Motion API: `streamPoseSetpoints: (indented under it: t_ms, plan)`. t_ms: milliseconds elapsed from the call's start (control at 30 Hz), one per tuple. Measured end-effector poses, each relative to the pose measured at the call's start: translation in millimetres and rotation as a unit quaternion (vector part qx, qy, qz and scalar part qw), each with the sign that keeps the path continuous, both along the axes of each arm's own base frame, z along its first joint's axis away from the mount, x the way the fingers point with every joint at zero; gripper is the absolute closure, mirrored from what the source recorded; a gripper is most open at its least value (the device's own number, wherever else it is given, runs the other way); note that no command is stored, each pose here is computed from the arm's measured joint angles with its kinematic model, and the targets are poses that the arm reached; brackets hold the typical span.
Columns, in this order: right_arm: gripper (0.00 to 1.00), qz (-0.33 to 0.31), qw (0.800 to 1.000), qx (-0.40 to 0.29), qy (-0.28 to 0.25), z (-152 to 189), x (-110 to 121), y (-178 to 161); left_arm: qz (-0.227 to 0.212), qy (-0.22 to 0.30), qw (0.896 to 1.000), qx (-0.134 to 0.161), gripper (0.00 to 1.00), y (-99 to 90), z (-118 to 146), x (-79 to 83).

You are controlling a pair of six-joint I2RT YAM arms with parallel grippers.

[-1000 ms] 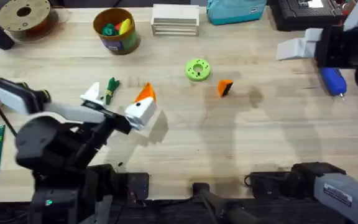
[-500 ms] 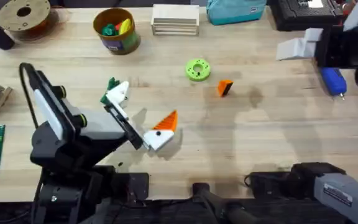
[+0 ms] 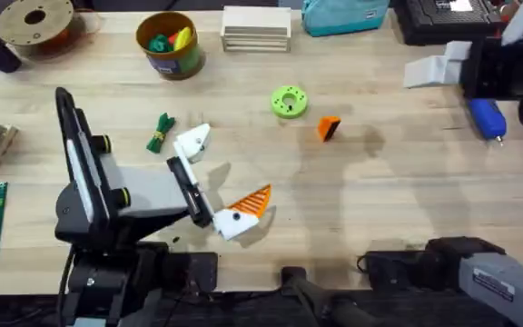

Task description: Pick up the gripper from the table and insert it into the empty holder that is missing its gripper. Then pick up a screw, insert it into the mounting hole, and use the screwdriver to tighten it. Finally, clean up the table by picking up the vegetable and placing it into the bucket.

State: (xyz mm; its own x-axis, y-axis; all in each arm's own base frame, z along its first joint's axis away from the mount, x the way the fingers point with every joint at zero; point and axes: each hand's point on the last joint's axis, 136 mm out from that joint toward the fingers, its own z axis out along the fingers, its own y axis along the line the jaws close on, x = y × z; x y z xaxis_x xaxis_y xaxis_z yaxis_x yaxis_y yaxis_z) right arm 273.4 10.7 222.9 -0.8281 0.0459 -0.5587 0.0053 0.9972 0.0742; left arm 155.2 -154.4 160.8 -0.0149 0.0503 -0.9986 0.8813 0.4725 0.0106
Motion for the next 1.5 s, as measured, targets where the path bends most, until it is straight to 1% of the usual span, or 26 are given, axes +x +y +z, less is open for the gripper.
streamPoseSetpoints:
  t_ms: [200,367,1300,1500]
  plan:
    - [0.063,0.0,1.0,0.0,0.0,0.0,0.0,0.0,-0.024,0.028,0.999,-0.015,0.015,-4.0,-0.3,-7.9]
    - [0.063,0.0,1.0,0.0,0.0,0.0,0.0,0.0,-0.035,0.039,0.998,-0.02,0.015,-5.6,-0.5,-11.5]
    - [0.062,0.0,1.0,0.0,0.0,0.1,0.1,0.0,-0.036,0.039,0.998,-0.02,0.016,-5.7,-0.5,-11.7]
    - [0.062,-0.012,1.0,0.009,-0.006,2.0,2.9,0.0,-0.036,0.039,0.998,-0.02,0.016,-5.7,-0.4,-11.7]
